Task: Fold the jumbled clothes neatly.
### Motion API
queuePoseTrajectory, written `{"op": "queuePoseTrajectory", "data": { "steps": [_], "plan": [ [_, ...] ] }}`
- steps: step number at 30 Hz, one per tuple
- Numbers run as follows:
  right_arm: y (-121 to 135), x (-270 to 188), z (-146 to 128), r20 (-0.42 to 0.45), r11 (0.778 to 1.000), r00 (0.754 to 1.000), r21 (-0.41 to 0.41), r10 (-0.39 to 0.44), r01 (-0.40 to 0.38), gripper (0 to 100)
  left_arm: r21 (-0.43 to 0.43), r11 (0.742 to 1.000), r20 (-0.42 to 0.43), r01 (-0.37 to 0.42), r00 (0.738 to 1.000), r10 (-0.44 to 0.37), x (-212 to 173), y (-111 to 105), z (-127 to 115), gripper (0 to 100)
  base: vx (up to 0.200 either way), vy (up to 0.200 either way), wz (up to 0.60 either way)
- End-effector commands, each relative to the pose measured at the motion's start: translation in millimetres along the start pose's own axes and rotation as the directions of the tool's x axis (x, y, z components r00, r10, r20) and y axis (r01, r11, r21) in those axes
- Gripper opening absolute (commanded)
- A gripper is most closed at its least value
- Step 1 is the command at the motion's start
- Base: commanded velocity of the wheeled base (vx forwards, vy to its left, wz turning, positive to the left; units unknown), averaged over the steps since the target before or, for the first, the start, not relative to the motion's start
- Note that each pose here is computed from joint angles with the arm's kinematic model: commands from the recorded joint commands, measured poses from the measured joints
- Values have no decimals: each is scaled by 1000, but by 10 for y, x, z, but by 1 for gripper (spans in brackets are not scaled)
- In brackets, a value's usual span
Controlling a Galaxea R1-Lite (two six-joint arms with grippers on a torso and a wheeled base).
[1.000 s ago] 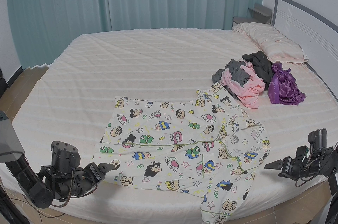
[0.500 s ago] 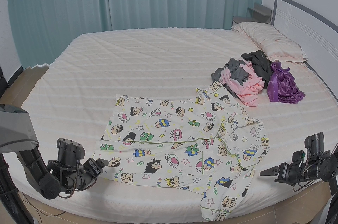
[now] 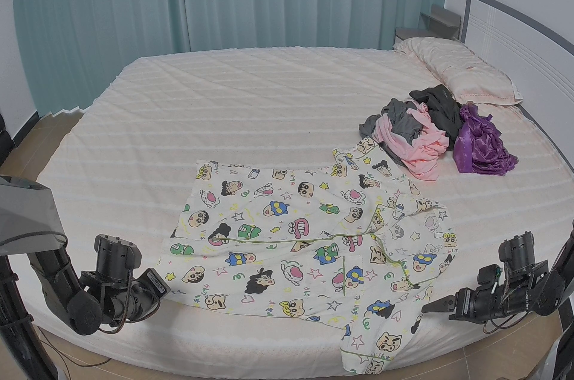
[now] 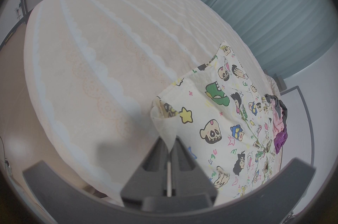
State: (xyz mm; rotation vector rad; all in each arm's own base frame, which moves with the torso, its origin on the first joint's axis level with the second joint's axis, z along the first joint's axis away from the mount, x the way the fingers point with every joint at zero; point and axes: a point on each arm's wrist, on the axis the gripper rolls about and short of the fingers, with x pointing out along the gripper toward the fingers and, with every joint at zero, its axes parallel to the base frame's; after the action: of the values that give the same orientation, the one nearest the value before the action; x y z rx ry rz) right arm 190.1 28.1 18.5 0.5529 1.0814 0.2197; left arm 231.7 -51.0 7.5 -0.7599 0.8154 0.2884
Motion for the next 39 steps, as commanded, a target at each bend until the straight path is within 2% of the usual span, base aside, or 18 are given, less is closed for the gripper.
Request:
{"op": "queuePoseTrajectory", "data": {
  "steps": [1, 8, 16, 17, 26, 31, 39],
  "plan": [
    [103, 216, -4, -36, 1000, 999, 14, 21, -20, 100, -1, 1000, 19, 22, 1000, -22, -111, -13, 22, 0, 0, 0, 0],
    [125, 576, -46, 15, 1000, 999, 0, -29, 29, 100, 51, 999, 17, 17, 1000, -17, -172, 18, 0, 0, 0, 0, 0],
    [164, 635, -51, 37, 1000, 999, -13, -10, 10, 100, 53, 999, 21, 4, 1000, -6, -179, 33, -14, 0, 0, 0, 0],
    [174, 633, -44, 43, 1000, 999, -6, -5, 5, 0, 55, 998, 20, 5, 1000, -6, -180, 31, -17, 0, 0, 0, 0],
    [163, 471, -84, 108, 1000, 994, 11, 23, -24, 0, 103, 995, -1, -16, 1000, 16, -216, 92, -86, 0, 0, 0, 0],
    [96, 356, -93, 153, 999, 988, 25, 18, -22, 0, 145, 989, -1, -42, 999, 42, -249, 102, -199, 0, 0, 0, 0],
    [102, 227, -113, 176, 999, 984, 23, 24, -28, 0, 206, 975, -10, -82, 996, 86, -313, 159, -362, 0, 0, 0, 0]
  ]
}}
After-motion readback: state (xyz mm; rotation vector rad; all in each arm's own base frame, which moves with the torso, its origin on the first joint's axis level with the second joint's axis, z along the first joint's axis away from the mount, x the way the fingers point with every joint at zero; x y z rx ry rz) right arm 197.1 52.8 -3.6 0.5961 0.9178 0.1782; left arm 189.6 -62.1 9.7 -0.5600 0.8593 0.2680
